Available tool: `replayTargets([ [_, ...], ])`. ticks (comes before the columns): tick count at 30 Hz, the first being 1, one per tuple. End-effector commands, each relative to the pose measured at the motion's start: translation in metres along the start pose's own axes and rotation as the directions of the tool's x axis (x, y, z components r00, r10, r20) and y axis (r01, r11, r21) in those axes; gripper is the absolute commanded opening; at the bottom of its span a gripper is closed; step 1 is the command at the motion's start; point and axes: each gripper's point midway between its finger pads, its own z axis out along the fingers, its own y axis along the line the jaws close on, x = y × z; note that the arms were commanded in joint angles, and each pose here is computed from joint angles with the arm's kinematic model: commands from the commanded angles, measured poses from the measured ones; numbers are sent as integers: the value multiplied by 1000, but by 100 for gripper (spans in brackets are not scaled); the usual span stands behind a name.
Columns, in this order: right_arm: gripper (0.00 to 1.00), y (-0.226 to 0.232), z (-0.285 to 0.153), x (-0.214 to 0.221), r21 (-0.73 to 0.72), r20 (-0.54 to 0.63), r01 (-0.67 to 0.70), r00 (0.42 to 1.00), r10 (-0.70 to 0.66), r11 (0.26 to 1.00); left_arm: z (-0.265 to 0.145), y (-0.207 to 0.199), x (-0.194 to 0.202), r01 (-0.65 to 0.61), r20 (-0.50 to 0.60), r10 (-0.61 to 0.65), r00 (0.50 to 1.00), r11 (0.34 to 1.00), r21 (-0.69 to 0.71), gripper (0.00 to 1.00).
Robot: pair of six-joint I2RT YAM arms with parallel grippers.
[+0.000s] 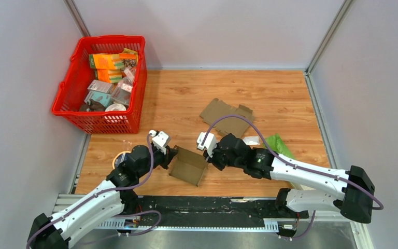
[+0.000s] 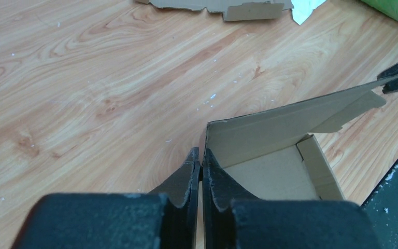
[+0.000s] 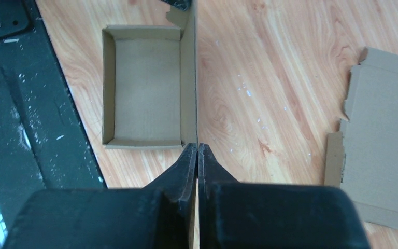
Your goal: Fold the paper box
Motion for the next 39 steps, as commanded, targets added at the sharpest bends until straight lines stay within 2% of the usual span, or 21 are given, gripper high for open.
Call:
replayTargets([
  [1,4,-20,-3,-37,101,92,-43,995,34,994,-3,5,-33,15,106,-10,994,999,-42,5],
  [4,21,-29,-7,-40,153,109,-95,991,79,984,-4,6,-32,23,115,-18,993,999,-48,0],
  [5,47,-31,-9,-42,174,121,-149,984,129,973,-4,6,-28,25,106,-20,994,999,-49,0],
  [7,66,-56,-24,-33,333,124,-260,965,231,906,-6,11,-28,36,116,-26,993,996,-79,0],
  [8,83,-65,-31,-28,400,165,-388,922,351,830,-7,15,-23,42,105,-31,994,995,-95,0],
  [9,94,-93,-53,-28,545,250,-463,885,392,699,-8,16,-23,51,109,-40,993,993,-105,0],
  [10,100,-109,-72,-2,648,230,-480,864,449,591,-9,18,-19,63,99,-51,994,991,-115,0],
  [11,100,-121,-88,5,685,291,-546,812,506,483,-10,21,-17,73,101,-60,993,988,-135,0],
  [12,100,-128,-99,9,663,396,-666,699,595,341,-12,23,-18,83,116,-66,991,986,-144,0],
  [13,100,-144,-116,37,707,405,-671,641,651,221,-12,25,-18,92,120,-74,990,984,-155,0],
  [14,100,-150,-121,43,686,432,-706,588,684,173,-14,28,-20,98,132,-75,988,980,-175,0],
  [15,100,-148,-114,49,634,444,-764,488,751,122,-15,30,-23,104,146,-77,986,977,-184,0],
  [16,100,-167,-124,67,627,509,-779,394,766,-16,-16,32,-17,107,124,-84,989,974,-198,0],
  [19,100,-182,-123,91,606,552,-766,211,807,-215,-19,40,-17,132,131,-102,986,959,-249,0],
  [22,100,-191,-112,108,606,572,-710,75,817,-359,-21,50,-13,174,120,-143,982,934,-313,0],
  [28,100,-200,-76,132,665,563,-572,-37,825,-480,-22,54,-11,188,116,-155,981,904,-385,0],
  [30,99,-201,-64,138,667,549,-550,-93,831,-503,-21,46,-15,168,118,-133,984,914,-370,0],
  [32,96,-203,-54,151,671,564,-508,-124,817,-540,-22,42,-21,161,137,-118,984,916,-367,0],
  [36,85,-199,-46,167,662,594,-455,-166,787,-595,-22,37,-26,155,147,-108,983,921,-358,0],
  [37,80,-199,-46,170,657,603,-448,-171,779,-606,-22,36,-26,153,146,-107,983,923,-354,0],
  [39,78,-203,-45,173,640,626,-453,-160,763,-620,-22,34,-25,145,141,-101,985,925,-352,0],
])
